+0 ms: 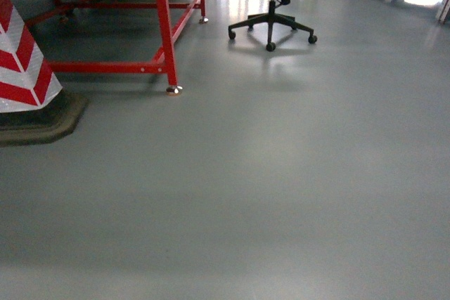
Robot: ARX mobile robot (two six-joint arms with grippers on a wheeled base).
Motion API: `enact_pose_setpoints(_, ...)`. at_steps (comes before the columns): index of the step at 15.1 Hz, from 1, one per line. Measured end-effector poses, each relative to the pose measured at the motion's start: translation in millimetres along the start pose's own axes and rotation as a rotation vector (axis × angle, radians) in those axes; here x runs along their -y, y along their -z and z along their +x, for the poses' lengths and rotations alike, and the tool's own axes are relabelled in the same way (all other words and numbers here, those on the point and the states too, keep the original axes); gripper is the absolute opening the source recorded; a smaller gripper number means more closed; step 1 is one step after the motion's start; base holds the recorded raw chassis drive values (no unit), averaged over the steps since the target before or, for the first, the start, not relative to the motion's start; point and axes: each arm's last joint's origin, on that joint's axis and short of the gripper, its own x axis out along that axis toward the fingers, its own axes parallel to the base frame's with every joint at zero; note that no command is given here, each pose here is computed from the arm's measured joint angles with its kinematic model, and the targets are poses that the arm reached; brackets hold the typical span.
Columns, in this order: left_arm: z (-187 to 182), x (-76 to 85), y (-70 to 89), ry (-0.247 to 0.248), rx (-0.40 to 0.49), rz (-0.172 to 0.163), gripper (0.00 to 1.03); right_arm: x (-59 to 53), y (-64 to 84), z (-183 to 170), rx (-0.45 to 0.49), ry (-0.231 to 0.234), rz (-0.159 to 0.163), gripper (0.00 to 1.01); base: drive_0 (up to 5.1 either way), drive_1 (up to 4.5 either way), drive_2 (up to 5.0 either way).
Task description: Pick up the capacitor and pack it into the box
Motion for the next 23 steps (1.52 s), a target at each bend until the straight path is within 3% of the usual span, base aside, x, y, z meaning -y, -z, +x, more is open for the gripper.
enact_pose_setpoints(23, 0.0, 0.0, -0.4, -0.001, 0.004, 0.0, 0.44, 0.1, 0.1, 0.0, -0.002, 0.002, 0.0, 0.98, -5.0, 2.42, 2.4)
